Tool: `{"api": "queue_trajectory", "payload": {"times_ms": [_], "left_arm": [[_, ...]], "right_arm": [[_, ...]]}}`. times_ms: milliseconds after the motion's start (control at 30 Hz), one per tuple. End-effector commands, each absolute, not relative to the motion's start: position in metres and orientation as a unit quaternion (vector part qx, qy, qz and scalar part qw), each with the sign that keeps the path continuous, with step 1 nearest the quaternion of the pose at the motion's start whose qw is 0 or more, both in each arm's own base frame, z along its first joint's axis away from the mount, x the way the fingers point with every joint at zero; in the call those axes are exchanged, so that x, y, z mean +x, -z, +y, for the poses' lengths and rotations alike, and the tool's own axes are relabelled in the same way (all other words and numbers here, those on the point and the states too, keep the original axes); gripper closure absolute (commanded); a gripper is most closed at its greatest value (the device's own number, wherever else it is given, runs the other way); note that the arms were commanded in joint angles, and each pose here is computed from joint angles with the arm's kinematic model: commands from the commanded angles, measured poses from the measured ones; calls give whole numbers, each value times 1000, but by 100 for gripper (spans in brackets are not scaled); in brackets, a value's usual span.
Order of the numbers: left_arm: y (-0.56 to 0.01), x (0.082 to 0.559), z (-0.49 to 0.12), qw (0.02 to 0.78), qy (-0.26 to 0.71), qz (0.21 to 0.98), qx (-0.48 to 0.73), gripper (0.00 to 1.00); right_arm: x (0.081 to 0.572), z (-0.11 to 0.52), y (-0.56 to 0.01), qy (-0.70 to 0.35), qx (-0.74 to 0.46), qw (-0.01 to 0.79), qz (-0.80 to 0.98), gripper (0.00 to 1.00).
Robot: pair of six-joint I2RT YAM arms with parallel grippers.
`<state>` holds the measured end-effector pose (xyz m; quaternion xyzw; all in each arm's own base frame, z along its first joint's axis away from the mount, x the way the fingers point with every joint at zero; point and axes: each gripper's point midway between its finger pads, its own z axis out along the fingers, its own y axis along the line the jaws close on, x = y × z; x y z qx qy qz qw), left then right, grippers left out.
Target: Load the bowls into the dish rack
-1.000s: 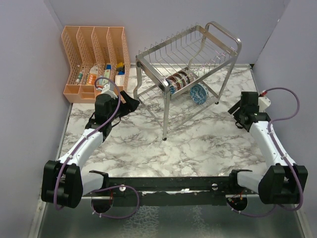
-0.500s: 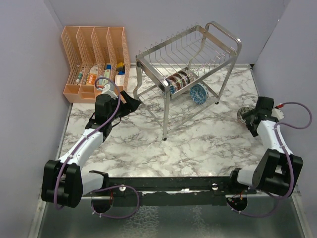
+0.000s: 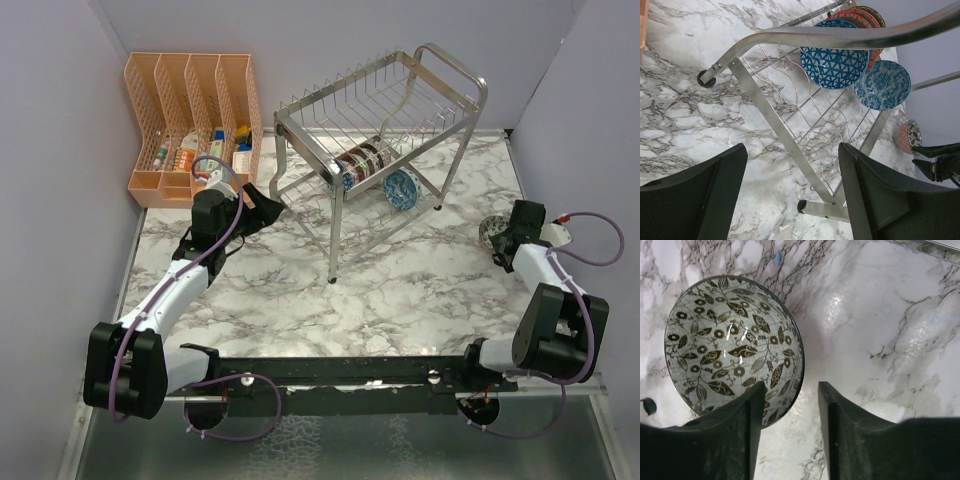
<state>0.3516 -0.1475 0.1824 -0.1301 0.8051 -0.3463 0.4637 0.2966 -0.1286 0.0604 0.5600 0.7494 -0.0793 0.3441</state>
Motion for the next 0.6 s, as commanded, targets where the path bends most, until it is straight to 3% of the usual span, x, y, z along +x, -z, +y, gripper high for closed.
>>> {"api": "queue_trajectory", "payload": {"times_ms": [0, 133, 400, 567], "left_arm": [[-186, 353, -147, 472, 345, 802, -123, 24], [-185, 352, -146, 471, 344, 803, -124, 24], [-183, 352, -145, 469, 340, 806, -126, 24], [-182, 352, -144, 470, 337, 806, -128, 24]], "right_arm": [[305, -147, -60, 103, 574, 374, 721, 59], [306, -145, -49, 99, 575, 368, 724, 60], [306, -143, -57, 88, 549, 398, 729, 97], [310, -131, -80, 49, 513, 441, 734, 99]]}}
